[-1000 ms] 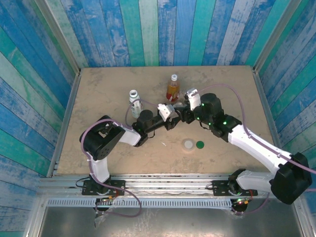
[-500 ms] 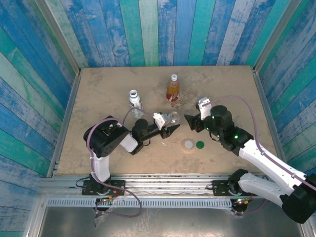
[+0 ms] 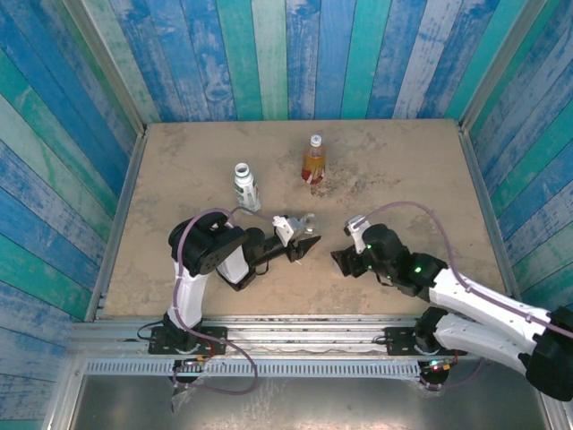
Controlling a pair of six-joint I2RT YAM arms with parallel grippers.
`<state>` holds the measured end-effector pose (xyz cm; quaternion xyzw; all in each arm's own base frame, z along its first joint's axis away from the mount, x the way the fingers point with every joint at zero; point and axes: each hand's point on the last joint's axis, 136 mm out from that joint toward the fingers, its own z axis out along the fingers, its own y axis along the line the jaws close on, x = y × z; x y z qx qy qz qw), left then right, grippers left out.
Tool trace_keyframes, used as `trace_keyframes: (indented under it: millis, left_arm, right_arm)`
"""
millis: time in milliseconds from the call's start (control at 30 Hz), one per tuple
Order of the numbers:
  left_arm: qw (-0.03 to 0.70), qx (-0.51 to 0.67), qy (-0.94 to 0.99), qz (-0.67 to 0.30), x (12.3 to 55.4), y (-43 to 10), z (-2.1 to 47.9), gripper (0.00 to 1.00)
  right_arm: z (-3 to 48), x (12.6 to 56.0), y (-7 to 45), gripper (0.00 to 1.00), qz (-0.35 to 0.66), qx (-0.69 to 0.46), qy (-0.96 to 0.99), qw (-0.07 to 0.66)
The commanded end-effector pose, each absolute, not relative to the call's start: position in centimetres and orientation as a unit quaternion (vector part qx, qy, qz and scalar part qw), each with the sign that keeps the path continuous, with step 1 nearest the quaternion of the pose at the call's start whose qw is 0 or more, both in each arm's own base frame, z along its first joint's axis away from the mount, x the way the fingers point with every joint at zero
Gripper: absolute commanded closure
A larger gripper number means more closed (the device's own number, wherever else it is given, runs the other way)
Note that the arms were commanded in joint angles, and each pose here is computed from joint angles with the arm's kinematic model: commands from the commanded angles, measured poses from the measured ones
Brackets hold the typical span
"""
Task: Screw on the bottle caps
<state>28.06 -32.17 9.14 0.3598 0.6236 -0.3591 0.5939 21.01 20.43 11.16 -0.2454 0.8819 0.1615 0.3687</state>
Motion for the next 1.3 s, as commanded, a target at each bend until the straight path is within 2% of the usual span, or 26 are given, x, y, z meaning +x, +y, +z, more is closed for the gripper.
trace_keyframes:
  millis: [0,333,733,800,867,1067,1167,1267]
  left_arm:
    - [0.605,0.361,0.619,-0.347,27.9,-31.7,8.2,0.49]
    - [0.599,0.366,0.62,-0.35,27.8,-31.8,7.6,0.49]
    - [0.594,0.374,0.621,-0.348,27.8,-32.0,7.3,0.48]
    - [0.592,0.375,0.622,-0.349,27.7,-32.0,7.2,0.48]
    - [0.591,0.377,0.622,-0.35,27.7,-32.1,7.2,0.48]
    - [0.588,0.38,0.623,-0.349,27.7,-32.2,7.1,0.48]
    - [0.587,0.381,0.623,-0.35,27.7,-32.2,7.0,0.48]
    - [0.586,0.382,0.622,-0.352,27.7,-32.3,7.0,0.48]
  right_arm:
    - [9.5,20.5,20.6,0.2,0.136,-0.24,0.895,0.351]
    - [5.1,20.4,20.0,0.19,0.066,-0.236,0.921,0.303]
    - [3.6,20.9,20.3,0.46,0.045,-0.223,0.933,0.28]
    - [3.7,21.0,20.3,0.44,0.046,-0.221,0.932,0.284]
    - [3.7,21.2,20.4,0.38,0.043,-0.219,0.932,0.286]
    - [3.7,21.5,20.8,0.39,0.044,-0.216,0.932,0.288]
    - [3.9,21.8,21.0,0.33,0.049,-0.217,0.93,0.294]
    - [4.2,21.9,21.4,0.36,0.053,-0.221,0.927,0.297]
